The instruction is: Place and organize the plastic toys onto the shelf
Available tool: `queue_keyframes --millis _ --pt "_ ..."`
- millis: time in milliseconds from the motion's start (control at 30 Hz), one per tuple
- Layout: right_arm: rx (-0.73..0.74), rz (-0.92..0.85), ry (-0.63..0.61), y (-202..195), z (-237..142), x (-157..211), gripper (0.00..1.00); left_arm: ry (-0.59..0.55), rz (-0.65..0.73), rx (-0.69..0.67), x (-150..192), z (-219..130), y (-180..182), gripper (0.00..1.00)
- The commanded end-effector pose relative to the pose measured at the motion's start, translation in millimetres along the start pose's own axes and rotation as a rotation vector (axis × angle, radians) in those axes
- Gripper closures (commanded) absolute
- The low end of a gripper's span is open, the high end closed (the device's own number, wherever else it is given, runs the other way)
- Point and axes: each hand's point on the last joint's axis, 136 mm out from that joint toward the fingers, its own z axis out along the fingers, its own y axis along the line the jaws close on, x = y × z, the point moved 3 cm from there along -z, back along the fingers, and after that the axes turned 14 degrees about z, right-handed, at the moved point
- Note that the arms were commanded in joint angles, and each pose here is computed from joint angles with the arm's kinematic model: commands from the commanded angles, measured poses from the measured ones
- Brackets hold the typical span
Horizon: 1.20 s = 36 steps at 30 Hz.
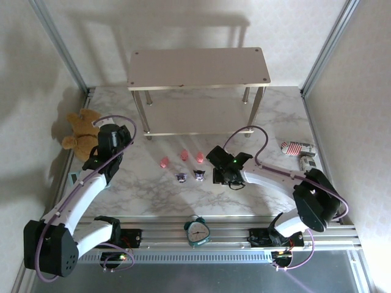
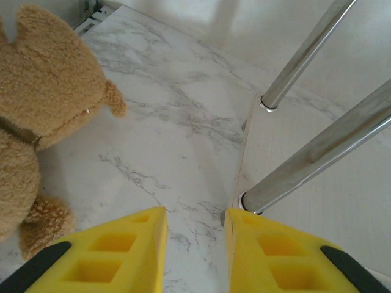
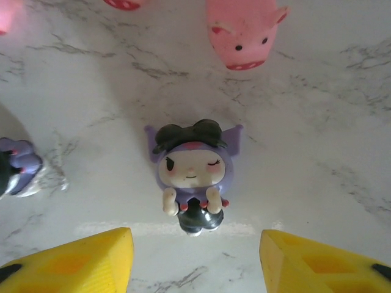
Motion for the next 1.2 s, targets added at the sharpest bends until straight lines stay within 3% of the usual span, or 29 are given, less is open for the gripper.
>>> queue_keyframes --millis 0,667,767,967,1167 --pt "0.011 0.026 0.016 -3 8 5 0.43 -0.009 -0.003 0.014 -8 -1 -5 0.69" --pt "-0.001 0.053 0.055 -4 35 -5 0.53 0.009 0.01 0.018 -5 9 -9 0.71" --pt "-0.003 0.049 0.06 -3 39 -6 0.58 0.014 0.011 0.016 -4 11 -9 0.72" --pt "-0.006 0.034 0.074 -2 42 -4 0.8 0.023 0.016 0.018 -3 14 -11 0.72" --pt "-0.012 0.022 0.059 -6 25 -6 0.86 0.023 0.016 0.022 -5 16 -12 0.73"
